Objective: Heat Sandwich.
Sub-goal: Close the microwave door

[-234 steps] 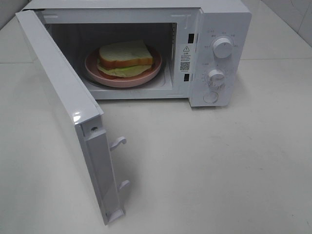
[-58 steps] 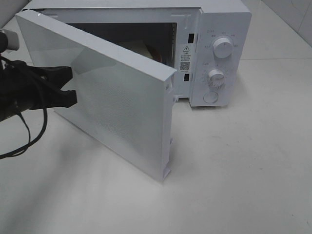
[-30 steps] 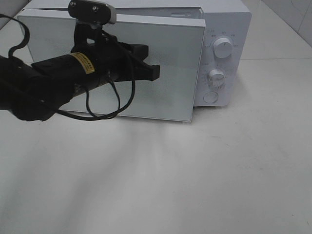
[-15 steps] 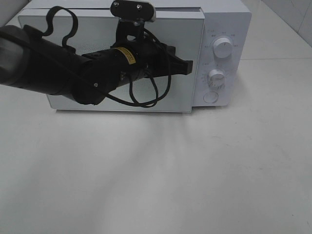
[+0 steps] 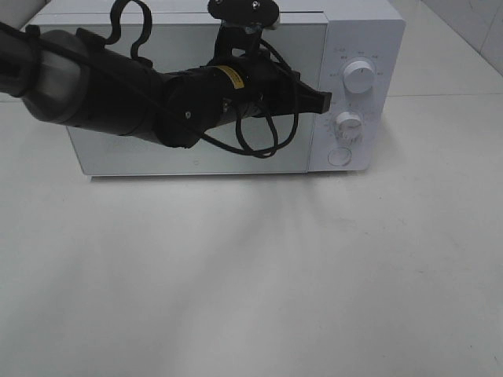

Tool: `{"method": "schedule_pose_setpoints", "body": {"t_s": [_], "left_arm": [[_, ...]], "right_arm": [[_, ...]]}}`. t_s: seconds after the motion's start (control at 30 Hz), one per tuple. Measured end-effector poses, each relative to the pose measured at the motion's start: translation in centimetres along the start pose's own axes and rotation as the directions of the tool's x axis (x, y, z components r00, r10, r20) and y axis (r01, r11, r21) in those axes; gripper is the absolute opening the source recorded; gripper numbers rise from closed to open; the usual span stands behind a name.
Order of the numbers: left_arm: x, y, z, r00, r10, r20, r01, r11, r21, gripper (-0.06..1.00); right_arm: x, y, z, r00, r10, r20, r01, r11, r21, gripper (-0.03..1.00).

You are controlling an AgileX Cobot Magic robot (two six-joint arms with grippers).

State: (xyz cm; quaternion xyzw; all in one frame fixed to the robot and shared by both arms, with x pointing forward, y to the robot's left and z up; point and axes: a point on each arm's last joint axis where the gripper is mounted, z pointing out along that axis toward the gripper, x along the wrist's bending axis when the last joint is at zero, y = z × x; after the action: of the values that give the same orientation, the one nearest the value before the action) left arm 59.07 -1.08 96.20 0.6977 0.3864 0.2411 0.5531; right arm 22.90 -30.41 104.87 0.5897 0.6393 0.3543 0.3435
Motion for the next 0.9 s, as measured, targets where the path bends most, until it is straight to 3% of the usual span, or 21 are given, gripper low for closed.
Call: {"method": "schedule_pose_setpoints", "body": {"t_s": [0.9], "left_arm": [[-0.19, 0.12, -0.06, 1.000, 0.023, 0.012, -0.024, 0.999, 0.042, 0.00]], "right_arm": [[0.00, 0.00, 0.00, 1.000, 0.000, 0.000, 0.000, 1.000, 0.000, 0.76]]}}
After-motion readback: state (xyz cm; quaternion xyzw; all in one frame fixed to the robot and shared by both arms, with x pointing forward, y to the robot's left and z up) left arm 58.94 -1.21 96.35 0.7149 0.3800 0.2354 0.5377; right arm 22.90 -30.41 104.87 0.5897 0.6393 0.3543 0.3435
